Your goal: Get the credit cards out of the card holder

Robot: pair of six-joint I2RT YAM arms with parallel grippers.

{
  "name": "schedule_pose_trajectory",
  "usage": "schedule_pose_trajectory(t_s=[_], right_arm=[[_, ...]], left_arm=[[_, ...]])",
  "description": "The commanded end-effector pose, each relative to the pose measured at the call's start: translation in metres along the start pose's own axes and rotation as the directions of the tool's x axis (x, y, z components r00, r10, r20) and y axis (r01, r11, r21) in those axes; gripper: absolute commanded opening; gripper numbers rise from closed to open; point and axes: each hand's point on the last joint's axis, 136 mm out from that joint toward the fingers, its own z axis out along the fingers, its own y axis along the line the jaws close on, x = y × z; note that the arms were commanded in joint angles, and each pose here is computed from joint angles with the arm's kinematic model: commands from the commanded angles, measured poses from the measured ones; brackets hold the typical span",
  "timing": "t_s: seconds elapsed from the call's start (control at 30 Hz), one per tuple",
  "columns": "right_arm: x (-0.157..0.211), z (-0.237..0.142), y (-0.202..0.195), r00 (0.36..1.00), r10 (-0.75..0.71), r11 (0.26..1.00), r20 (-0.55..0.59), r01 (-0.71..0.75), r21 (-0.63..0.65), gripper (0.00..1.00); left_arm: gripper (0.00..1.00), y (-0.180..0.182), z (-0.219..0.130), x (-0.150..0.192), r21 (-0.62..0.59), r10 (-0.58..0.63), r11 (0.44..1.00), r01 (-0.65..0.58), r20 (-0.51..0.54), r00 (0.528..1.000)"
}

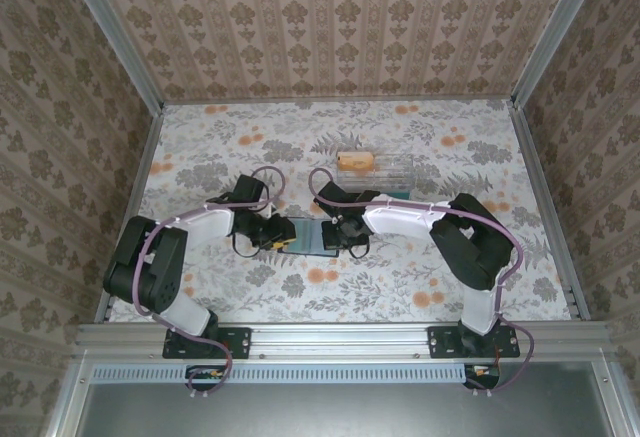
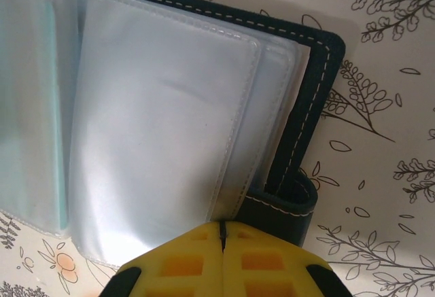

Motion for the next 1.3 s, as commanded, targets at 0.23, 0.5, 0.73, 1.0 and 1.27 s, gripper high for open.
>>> schedule_pose_trajectory(t_s=[0.23,0.5,0.73,1.0,1.27], right_arm=[[0.011,0.014,-0.004,0.998,0.017,1.0,-0.057,-0.015,0.023,0.02],[0.011,0.013,-0.004,0.998,0.021,1.0,-0.053,-0.02,0.019,0.03],[0.009,0.01,-0.005,0.999,0.027,0.999,-0.039,-0.026,0.019,0.05],[-0.002,-0.007,-0.015,0.997,0.075,0.997,0.034,-0.076,0.02,0.08],[-0.013,-0.039,-0.033,0.98,0.153,0.988,0.13,-0.152,-0.016,0.08]], left_arm=[[0.44,-0.028,0.004,-0.003,0.104,0.057,0.993,-0.056,-0.004,0.998],[0.48,-0.047,-0.004,-0.006,0.163,0.084,0.983,-0.084,0.008,0.996],[0.65,-0.064,-0.004,0.001,0.172,0.138,0.976,-0.136,-0.002,0.99],[0.62,-0.082,-0.002,0.002,0.209,0.179,0.962,-0.175,0.0,0.984],[0.59,-0.102,0.016,0.005,0.232,0.224,0.95,-0.208,-0.044,0.973]])
